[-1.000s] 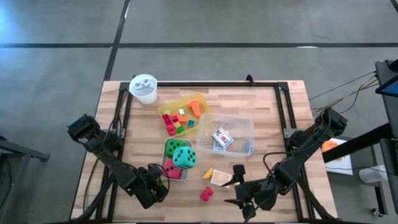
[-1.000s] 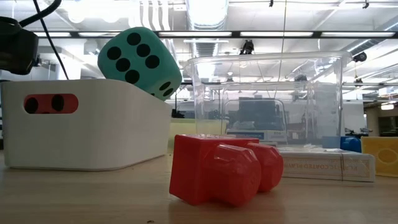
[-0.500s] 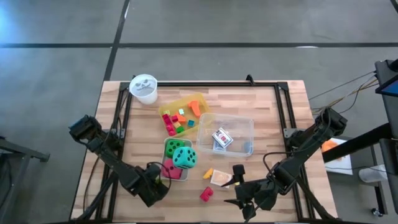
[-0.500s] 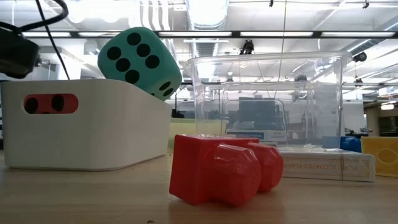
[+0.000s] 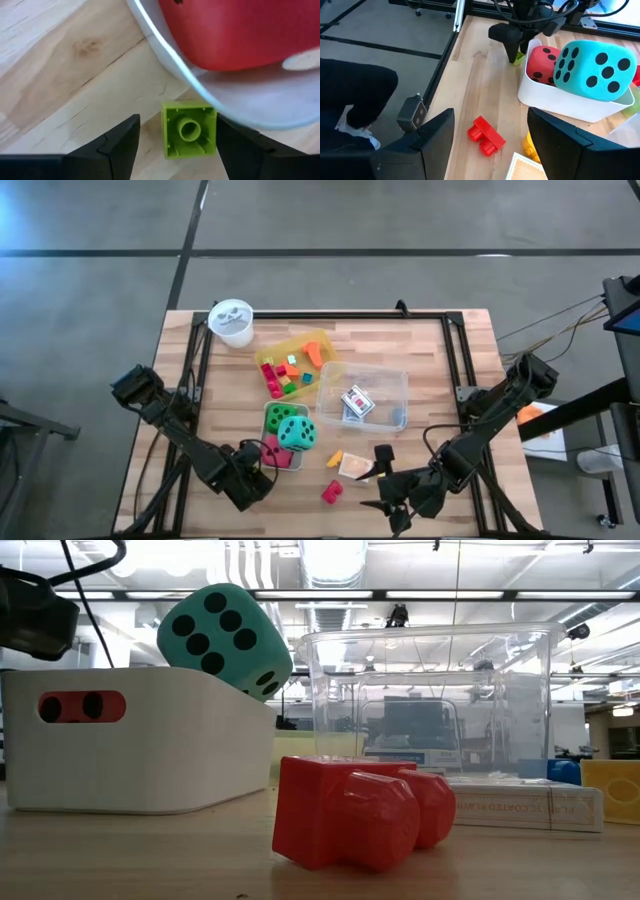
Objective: Pick & Place Toys
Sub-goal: Put the green game piece into the yellow bin
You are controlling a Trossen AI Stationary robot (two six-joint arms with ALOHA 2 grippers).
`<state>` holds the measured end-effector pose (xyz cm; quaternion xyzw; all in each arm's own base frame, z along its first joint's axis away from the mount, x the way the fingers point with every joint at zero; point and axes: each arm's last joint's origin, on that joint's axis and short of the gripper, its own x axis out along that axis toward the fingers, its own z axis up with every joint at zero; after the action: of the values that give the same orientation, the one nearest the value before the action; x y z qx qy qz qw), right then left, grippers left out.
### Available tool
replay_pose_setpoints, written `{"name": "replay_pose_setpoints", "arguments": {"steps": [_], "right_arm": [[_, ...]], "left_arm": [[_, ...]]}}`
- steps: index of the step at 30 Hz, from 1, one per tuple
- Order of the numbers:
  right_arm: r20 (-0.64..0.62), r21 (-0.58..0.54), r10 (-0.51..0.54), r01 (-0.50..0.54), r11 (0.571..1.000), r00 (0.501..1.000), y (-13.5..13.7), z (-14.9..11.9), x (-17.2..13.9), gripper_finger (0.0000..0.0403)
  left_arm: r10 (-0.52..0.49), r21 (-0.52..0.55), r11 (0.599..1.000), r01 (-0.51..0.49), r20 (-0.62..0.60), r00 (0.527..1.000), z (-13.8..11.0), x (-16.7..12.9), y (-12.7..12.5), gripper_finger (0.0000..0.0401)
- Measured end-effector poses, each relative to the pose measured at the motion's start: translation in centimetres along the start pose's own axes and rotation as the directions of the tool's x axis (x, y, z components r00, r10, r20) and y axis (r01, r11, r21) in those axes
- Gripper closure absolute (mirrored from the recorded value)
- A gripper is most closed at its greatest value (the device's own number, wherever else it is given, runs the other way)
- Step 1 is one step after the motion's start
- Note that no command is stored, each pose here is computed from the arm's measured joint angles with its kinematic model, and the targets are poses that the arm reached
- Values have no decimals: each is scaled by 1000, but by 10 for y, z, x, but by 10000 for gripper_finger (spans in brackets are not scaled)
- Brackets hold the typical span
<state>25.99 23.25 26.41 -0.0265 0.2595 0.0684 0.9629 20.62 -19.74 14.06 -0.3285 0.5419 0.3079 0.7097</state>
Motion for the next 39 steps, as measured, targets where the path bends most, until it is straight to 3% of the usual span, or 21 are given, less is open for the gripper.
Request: {"name": "replay_pose_setpoints", "arguments": {"steps": [13, 16, 21, 28, 36, 39], "right_arm": [[3, 10, 27, -27, 1000, 1000, 1, 1, 0, 157], [4, 10, 28, -28, 1000, 1000, 1, 1, 0, 157], [4, 10, 28, -29, 1000, 1000, 1, 1, 0, 157], [5, 11, 29, -29, 1000, 1000, 1, 1, 0, 157], [8, 13, 28, -28, 1000, 1000, 1, 1, 0, 157], [8, 12, 27, -27, 1000, 1000, 1, 1, 0, 157]], "left_arm": [[42, 44, 998, -42, -13, 999, -1, 14, -3, 165], [53, 45, 998, -53, -13, 998, 0, 10, -3, 190], [51, 95, 994, -49, -22, 998, 0, 6, -7, 286], [41, 184, 983, -29, -62, 997, -3, -4, -13, 286], [188, 232, 958, -168, -68, 980, -1, -41, -6, 286], [261, 205, 945, -254, -8, 965, 5, -63, -2, 286]]}}
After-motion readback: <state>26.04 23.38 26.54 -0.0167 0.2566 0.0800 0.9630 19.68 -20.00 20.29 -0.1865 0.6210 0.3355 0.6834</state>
